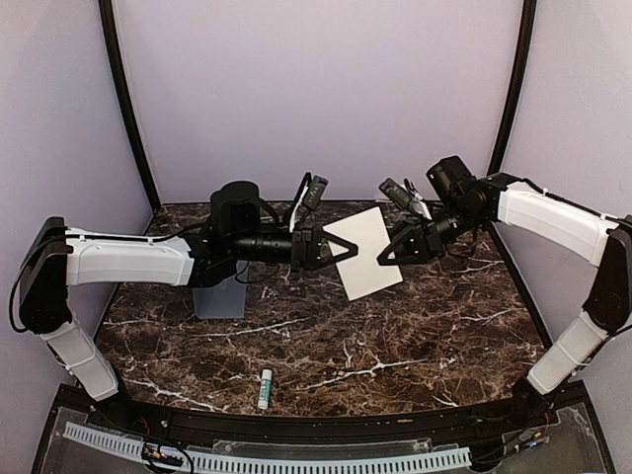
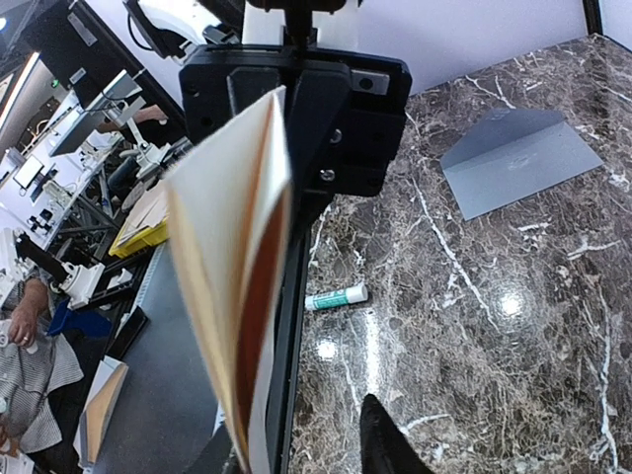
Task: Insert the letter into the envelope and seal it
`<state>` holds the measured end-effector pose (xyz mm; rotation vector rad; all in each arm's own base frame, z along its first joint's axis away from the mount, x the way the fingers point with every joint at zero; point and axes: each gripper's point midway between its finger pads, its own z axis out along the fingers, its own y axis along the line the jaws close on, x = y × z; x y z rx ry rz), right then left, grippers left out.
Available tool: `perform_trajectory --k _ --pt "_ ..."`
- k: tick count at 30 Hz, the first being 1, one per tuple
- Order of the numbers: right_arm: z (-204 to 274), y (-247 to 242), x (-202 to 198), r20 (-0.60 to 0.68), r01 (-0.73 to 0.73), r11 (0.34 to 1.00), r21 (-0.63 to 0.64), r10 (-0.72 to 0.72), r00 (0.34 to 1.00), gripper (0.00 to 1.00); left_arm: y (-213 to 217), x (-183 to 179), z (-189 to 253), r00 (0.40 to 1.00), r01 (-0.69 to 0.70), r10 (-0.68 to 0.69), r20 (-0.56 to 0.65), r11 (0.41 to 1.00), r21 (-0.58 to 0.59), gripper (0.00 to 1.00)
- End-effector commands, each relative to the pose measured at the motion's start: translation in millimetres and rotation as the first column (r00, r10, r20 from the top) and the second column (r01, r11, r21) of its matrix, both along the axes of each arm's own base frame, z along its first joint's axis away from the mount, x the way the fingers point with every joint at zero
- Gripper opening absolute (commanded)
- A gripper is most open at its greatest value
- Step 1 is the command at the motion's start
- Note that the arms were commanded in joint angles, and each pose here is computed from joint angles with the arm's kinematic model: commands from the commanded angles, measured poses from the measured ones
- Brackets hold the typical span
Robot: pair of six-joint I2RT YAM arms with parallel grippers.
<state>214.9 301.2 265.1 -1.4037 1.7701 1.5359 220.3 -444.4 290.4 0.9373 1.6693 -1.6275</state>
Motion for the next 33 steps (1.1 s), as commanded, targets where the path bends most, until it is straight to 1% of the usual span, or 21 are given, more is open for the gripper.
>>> perform_trajectory --k 1,5,9,13,15,19,21,23,27,29,31,33 --pt "29.4 5.6 -1.6 0.012 -0.027 0.996 0.084 0.026 1.0 0.38 6.7 5.8 22.4 0.997 -0.061 0.064 0.034 0.995 -0.074 0.0" --pt "29.5 9.7 3.7 -0.03 -0.033 0.995 0.09 0.036 0.999 0.4 4.9 7.3 22.1 0.998 -0.062 0.064 0.026 0.995 -0.083 0.0" --pt "30.4 11.7 4.3 -0.05 -0.041 0.994 0.103 0.047 0.998 0.38 2.8 9.2 20.8 0.998 -0.062 0.063 0.011 0.994 -0.086 0.0" --pt "32.5 12.1 3.7 -0.053 -0.044 0.993 0.111 0.05 0.997 0.31 -0.6 10.6 21.3 0.998 -0.055 0.056 0.008 0.995 -0.087 0.0" --pt "33.9 12.0 3.3 -0.056 -0.042 0.992 0.115 0.049 0.997 0.24 -1.9 11.8 19.5 0.998 -0.055 0.055 0.001 0.995 -0.085 0.0" --pt "33.0 11.4 2.9 -0.054 -0.034 0.993 0.111 0.04 0.998 0.24 -5.2 13.6 14.0 0.999 -0.051 0.05 -0.022 0.995 -0.081 0.0" --pt "30.6 11.1 3.2 -0.053 -0.03 0.994 0.105 0.035 0.998 0.22 -5.9 14.4 13.1 0.998 -0.052 0.05 -0.028 0.995 -0.083 0.0" --pt "28.2 10.8 3.4 -0.055 -0.027 0.994 0.101 0.033 0.998 0.2 -6.0 14.3 13.8 0.998 -0.052 0.05 -0.029 0.995 -0.086 0.0" --pt "26.6 10.4 1.9 -0.057 -0.029 0.995 0.101 0.035 0.998 0.11 -6.0 15.1 14.0 0.998 -0.058 0.056 -0.027 0.995 -0.087 0.0" --pt "26.2 9.9 1.5 -0.059 -0.028 0.995 0.1 0.034 0.998 0.11 -5.5 15.8 13.9 0.998 -0.064 0.062 -0.026 0.994 -0.087 0.0" --pt "25.0 9.8 1.1 -0.057 -0.027 0.995 0.098 0.033 0.998 0.14 -5.5 16.5 14.7 0.998 -0.068 0.066 -0.022 0.994 -0.089 0.0" --pt "23.1 9.4 1.0 -0.059 -0.025 0.995 0.095 0.031 0.998 0.14 -5.2 17.3 15.5 0.997 -0.071 0.069 -0.022 0.993 -0.093 0.0"
